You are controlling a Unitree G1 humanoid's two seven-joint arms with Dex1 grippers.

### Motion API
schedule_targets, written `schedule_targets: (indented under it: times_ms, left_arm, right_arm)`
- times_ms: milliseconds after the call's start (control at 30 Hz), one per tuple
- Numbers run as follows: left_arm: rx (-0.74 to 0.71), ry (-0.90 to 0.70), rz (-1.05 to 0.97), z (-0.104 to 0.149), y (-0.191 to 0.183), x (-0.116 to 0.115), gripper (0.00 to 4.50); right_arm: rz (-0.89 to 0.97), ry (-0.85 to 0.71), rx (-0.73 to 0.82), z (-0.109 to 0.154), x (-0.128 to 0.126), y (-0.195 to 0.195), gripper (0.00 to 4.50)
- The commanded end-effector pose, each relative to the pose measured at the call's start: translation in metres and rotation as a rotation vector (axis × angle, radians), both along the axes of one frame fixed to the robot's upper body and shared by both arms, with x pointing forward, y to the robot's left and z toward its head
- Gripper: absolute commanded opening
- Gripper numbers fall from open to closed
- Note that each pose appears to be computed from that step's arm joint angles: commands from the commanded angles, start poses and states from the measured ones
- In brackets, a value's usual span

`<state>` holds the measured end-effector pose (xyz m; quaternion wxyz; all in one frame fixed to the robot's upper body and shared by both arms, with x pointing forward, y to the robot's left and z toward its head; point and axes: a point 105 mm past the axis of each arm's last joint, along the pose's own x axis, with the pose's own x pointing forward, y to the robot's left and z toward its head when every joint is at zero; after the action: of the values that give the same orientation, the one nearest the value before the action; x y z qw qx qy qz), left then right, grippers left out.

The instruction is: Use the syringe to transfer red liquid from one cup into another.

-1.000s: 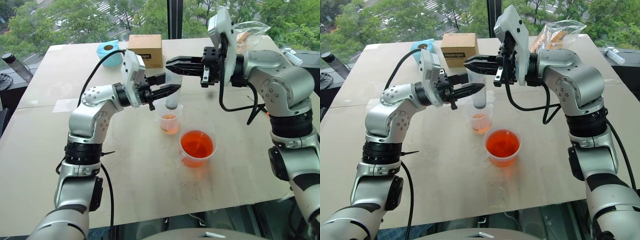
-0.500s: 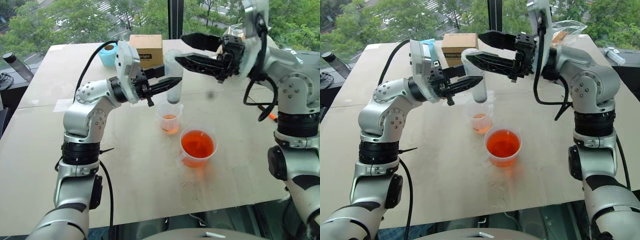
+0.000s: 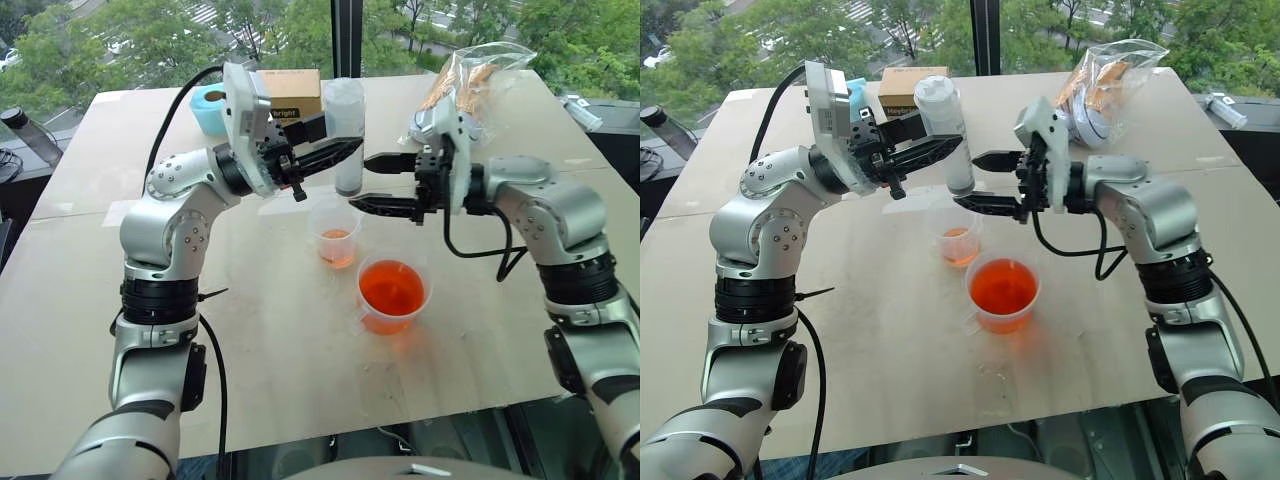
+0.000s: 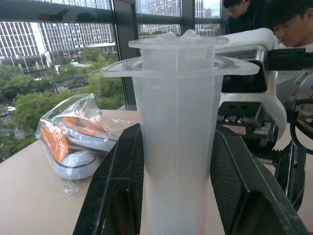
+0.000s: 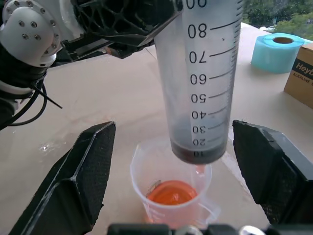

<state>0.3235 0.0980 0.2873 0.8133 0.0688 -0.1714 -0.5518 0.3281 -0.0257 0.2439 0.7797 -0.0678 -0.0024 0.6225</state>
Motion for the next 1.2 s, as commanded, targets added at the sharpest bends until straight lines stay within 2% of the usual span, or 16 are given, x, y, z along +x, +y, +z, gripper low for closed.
schedule_targets:
  times_ms: [33, 100, 133, 200, 300, 333, 433, 467, 500, 533, 633, 800, 967, 1067, 1200]
  left_arm:
    - [-0.024, -0.066, -0.016, 0.019, 0.001, -0.010, 1.33]
    - [-0.025, -0.064, -0.018, 0.020, 0.001, -0.011, 1.33]
    - [-0.028, -0.061, -0.019, 0.020, 0.001, -0.011, 1.33]
    - [-0.035, -0.056, -0.019, 0.021, 0.001, -0.011, 1.33]
    - [-0.041, -0.051, -0.017, 0.021, 0.001, -0.011, 1.33]
    - [-0.042, -0.049, -0.017, 0.020, 0.002, -0.012, 1.33]
    - [-0.054, -0.029, -0.019, 0.020, 0.002, -0.011, 1.33]
    - [-0.055, -0.028, -0.017, 0.020, 0.002, -0.010, 2.32]
    - [-0.056, -0.034, -0.003, 0.021, 0.003, -0.009, 2.72]
    - [-0.057, -0.038, 0.008, 0.022, 0.004, -0.008, 3.31]
    - [-0.067, -0.045, 0.013, 0.026, 0.007, -0.010, 4.46]
    - [-0.140, -0.014, 0.008, 0.040, 0.026, -0.017, 4.46]
    - [-0.003, 0.045, 0.162, 0.017, 0.050, -0.009, 4.46]
    - [0.061, 0.092, 0.221, 0.001, 0.066, -0.015, 4.46]
    - [0.192, 0.164, 0.329, -0.030, 0.094, -0.033, 4.46]
  right_arm:
    - [-0.014, -0.063, 0.054, 0.021, 0.002, 0.011, 4.02]
    - [-0.021, -0.062, 0.067, 0.023, 0.004, 0.015, 4.02]
    - [-0.029, -0.064, 0.071, 0.024, 0.005, 0.016, 3.79]
    - [-0.040, -0.067, 0.078, 0.025, 0.007, 0.017, 3.09]
    - [-0.050, -0.065, 0.079, 0.024, 0.008, 0.017, 1.61]
    - [-0.052, -0.064, 0.078, 0.024, 0.008, 0.016, 1.47]
    - [-0.051, -0.063, 0.080, 0.024, 0.007, 0.016, 1.47]
    - [-0.050, -0.063, 0.080, 0.025, 0.007, 0.016, 1.47]
    - [-0.050, -0.061, 0.086, 0.026, 0.006, 0.016, 1.47]
    - [-0.050, -0.060, 0.090, 0.028, 0.006, 0.015, 1.47]
    - [-0.047, -0.045, 0.115, 0.034, 0.005, 0.013, 1.47]
    - [-0.055, 0.041, 0.215, 0.049, 0.004, -0.001, 1.47]
    - [-0.148, 0.071, 0.192, 0.057, 0.011, -0.046, 1.47]
    - [-0.243, 0.096, 0.077, 0.044, 0.011, -0.083, 1.47]
    - [-0.302, 0.229, -0.261, 0.002, -0.021, -0.135, 1.47]
